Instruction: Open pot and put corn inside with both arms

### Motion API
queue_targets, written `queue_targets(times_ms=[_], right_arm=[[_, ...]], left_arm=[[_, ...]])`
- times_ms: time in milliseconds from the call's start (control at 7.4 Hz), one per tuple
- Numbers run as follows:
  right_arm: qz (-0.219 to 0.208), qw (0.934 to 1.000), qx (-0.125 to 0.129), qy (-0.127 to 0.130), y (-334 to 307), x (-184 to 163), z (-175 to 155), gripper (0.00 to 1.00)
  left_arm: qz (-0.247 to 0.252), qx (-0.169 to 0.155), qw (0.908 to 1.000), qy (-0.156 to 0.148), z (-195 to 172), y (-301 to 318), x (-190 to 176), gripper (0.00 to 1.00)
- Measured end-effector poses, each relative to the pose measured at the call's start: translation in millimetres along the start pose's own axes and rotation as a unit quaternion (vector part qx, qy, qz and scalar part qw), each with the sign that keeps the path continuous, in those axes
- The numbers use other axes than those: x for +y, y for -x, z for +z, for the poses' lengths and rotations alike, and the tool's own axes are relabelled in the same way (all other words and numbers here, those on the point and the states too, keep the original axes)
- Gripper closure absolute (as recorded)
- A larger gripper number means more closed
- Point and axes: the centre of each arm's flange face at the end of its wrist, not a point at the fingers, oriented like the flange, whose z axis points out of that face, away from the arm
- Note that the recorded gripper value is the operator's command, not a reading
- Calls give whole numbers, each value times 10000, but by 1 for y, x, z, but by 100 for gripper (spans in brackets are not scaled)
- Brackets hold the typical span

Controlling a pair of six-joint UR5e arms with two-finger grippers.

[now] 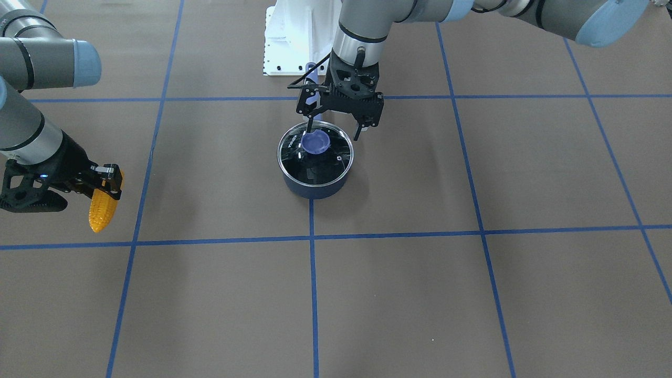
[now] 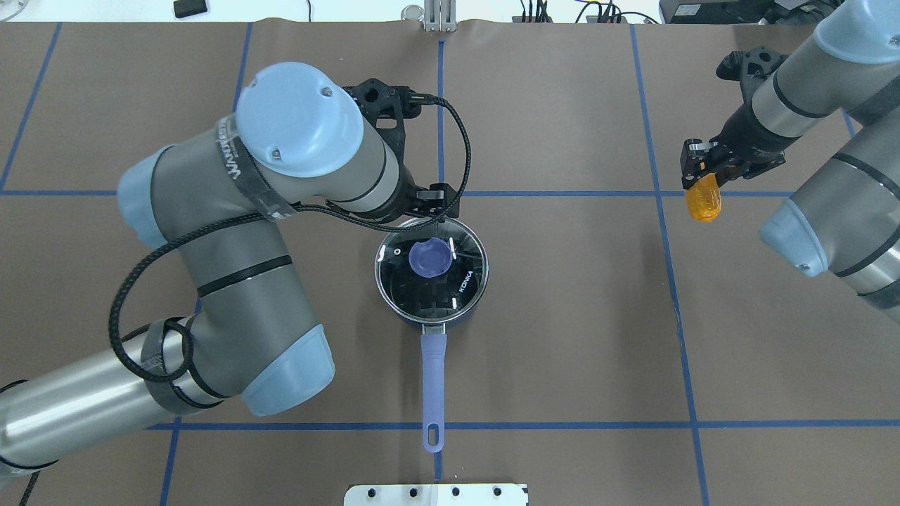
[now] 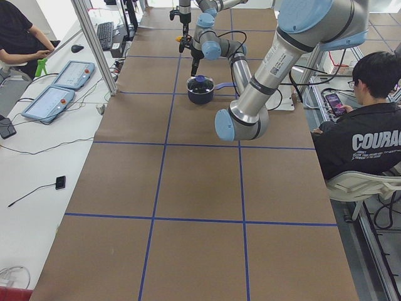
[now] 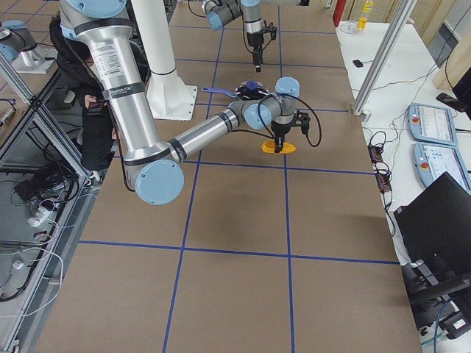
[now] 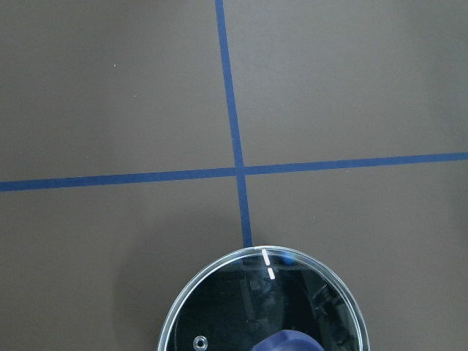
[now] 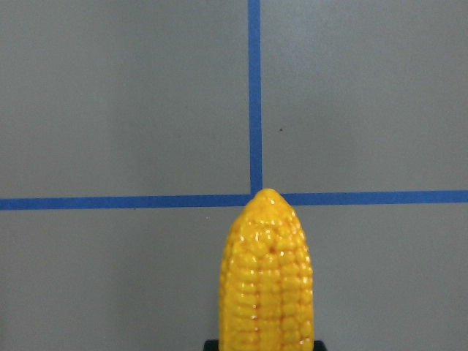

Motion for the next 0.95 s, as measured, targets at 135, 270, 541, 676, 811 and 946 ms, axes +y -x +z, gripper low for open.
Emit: queue_targets(times_ms=[135, 270, 541, 676, 811, 946], right_arm=[[-12, 10000, 0, -8, 0, -1, -1, 59], [-23, 10000, 2, -11, 1, -2, -2, 59], [-36, 10000, -1, -16, 1, -2, -2, 59], [-39, 10000, -3, -17, 1, -2, -2, 59], [-39, 10000, -2, -16, 1, -2, -2, 59], [-36, 10000, 0, -15, 1, -2, -2, 58]], left_arm=[[44, -84, 9999, 36, 14, -8, 2, 3], [79, -146, 9998, 79, 25, -12, 4, 3], [100, -231, 9996, 138, 39, -16, 5, 3], [118, -252, 9995, 175, 44, -18, 8, 3], [137, -270, 9993, 214, 48, -20, 12, 3], [209, -307, 9990, 234, 54, -21, 16, 3]])
